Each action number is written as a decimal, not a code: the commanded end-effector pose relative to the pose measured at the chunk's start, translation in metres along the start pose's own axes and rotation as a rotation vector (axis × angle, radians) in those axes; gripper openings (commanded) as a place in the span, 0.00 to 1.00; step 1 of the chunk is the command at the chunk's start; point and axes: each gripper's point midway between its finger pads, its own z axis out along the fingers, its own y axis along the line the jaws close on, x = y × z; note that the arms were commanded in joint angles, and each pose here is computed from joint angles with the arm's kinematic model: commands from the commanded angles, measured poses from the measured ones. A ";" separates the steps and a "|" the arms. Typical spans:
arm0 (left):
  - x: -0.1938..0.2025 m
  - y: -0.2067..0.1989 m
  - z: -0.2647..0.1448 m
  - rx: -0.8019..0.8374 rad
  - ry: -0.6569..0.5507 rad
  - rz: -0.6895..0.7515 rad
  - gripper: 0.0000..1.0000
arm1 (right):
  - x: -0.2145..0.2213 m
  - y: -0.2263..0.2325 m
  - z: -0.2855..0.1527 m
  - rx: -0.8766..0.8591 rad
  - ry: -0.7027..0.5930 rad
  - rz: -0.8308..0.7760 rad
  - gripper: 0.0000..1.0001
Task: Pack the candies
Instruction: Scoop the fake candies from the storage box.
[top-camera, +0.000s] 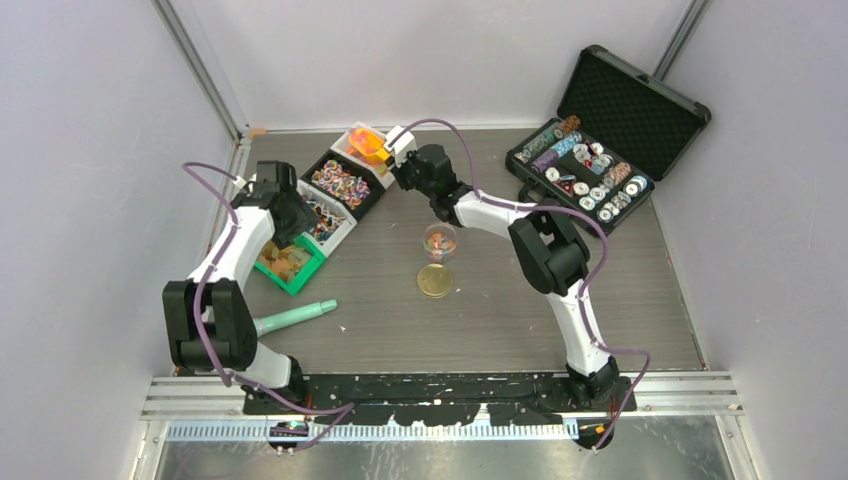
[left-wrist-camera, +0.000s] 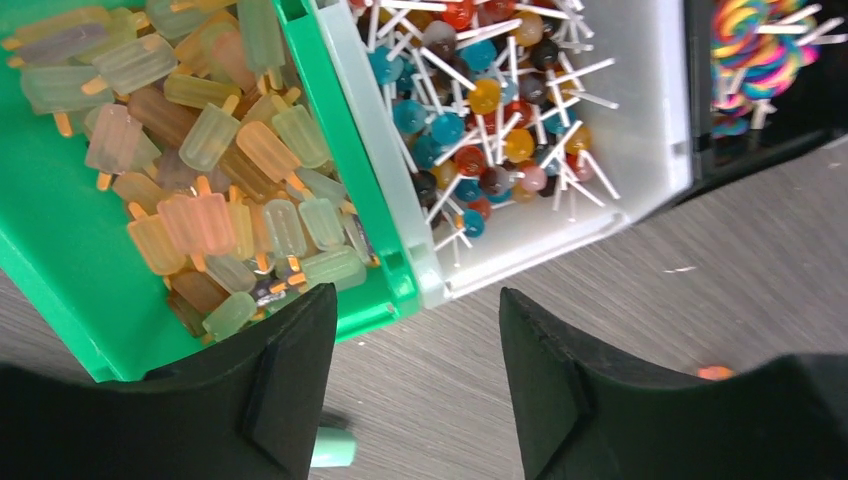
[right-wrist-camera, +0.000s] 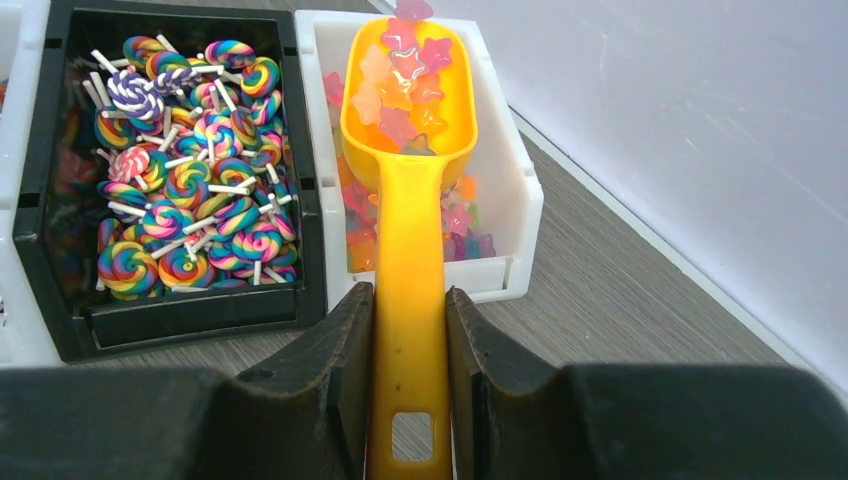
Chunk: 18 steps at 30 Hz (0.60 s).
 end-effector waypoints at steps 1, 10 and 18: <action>-0.018 -0.020 -0.031 0.111 -0.060 -0.008 0.67 | -0.079 -0.023 -0.020 0.054 -0.189 -0.008 0.00; -0.019 -0.021 -0.048 0.159 -0.091 0.003 1.00 | -0.078 -0.025 -0.033 0.070 -0.191 -0.013 0.00; -0.008 -0.040 -0.061 0.303 -0.050 0.091 1.00 | -0.081 -0.025 -0.044 0.073 -0.201 -0.015 0.00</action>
